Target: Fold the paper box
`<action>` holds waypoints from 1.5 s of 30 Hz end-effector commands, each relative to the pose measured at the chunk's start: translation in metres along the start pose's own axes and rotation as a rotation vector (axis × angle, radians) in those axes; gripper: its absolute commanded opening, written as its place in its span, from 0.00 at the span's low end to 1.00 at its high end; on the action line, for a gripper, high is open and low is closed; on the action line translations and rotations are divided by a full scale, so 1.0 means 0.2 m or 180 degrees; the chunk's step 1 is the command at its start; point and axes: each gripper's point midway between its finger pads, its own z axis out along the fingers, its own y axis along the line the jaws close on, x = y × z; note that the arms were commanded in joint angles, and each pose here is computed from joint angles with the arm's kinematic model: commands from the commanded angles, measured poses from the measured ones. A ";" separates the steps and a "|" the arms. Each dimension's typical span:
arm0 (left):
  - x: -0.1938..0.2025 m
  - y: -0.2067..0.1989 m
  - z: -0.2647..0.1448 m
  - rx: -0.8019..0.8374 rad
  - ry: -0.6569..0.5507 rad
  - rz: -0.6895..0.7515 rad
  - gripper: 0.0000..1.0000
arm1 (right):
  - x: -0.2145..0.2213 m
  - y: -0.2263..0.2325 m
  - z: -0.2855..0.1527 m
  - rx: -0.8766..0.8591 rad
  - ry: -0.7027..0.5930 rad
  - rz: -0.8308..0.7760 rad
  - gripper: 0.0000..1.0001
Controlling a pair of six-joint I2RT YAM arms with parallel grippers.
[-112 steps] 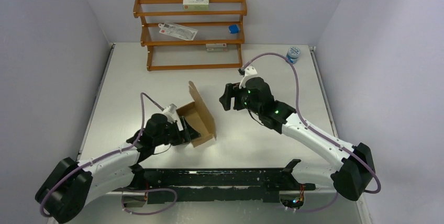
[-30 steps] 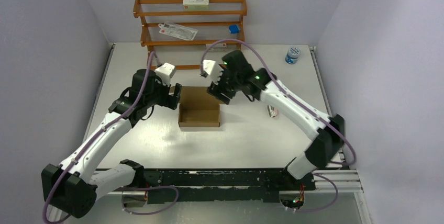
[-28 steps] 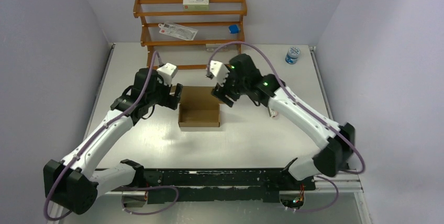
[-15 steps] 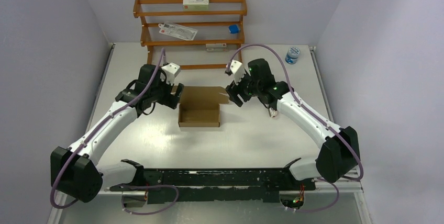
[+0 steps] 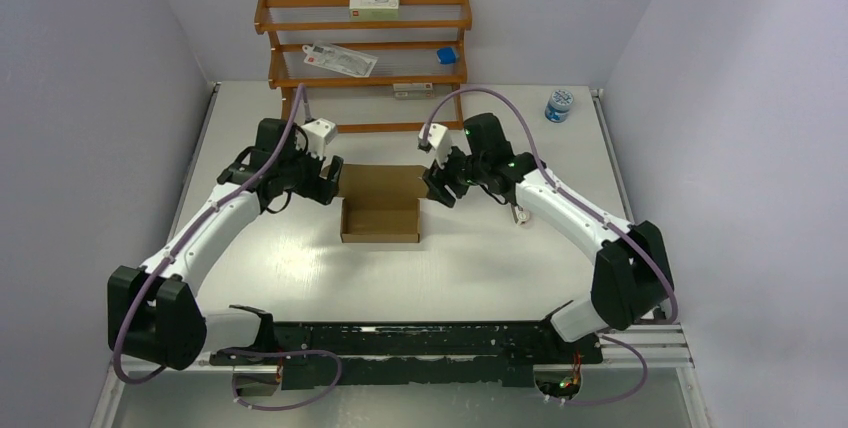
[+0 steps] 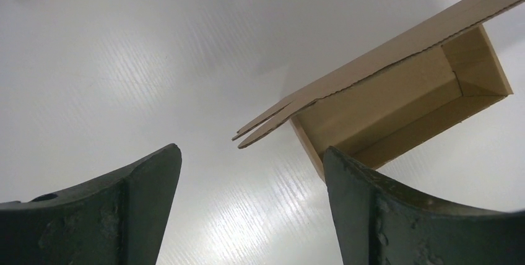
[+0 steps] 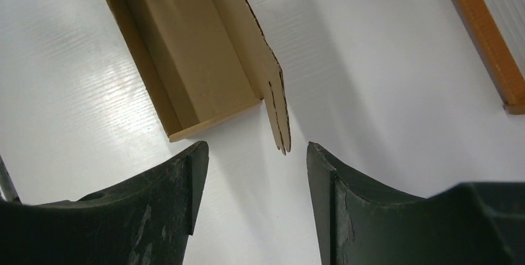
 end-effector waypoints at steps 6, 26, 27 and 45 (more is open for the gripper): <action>-0.11 -0.03 0.04 0.0328 -0.0123 0.0145 0.81 | -0.07 -0.04 0.09 -0.0196 -0.0100 -0.0344 0.56; -0.09 -0.08 0.09 0.0650 -0.0087 0.0163 0.38 | -0.06 -0.06 0.15 -0.0264 -0.0066 -0.0415 0.25; -0.08 -0.08 0.09 0.0669 -0.0090 0.0162 0.36 | -0.06 -0.05 0.15 -0.0275 -0.0061 -0.0415 0.23; -0.12 -0.08 0.07 0.0651 -0.0132 0.0217 0.49 | -0.02 -0.03 0.11 -0.0218 0.0007 -0.0501 0.31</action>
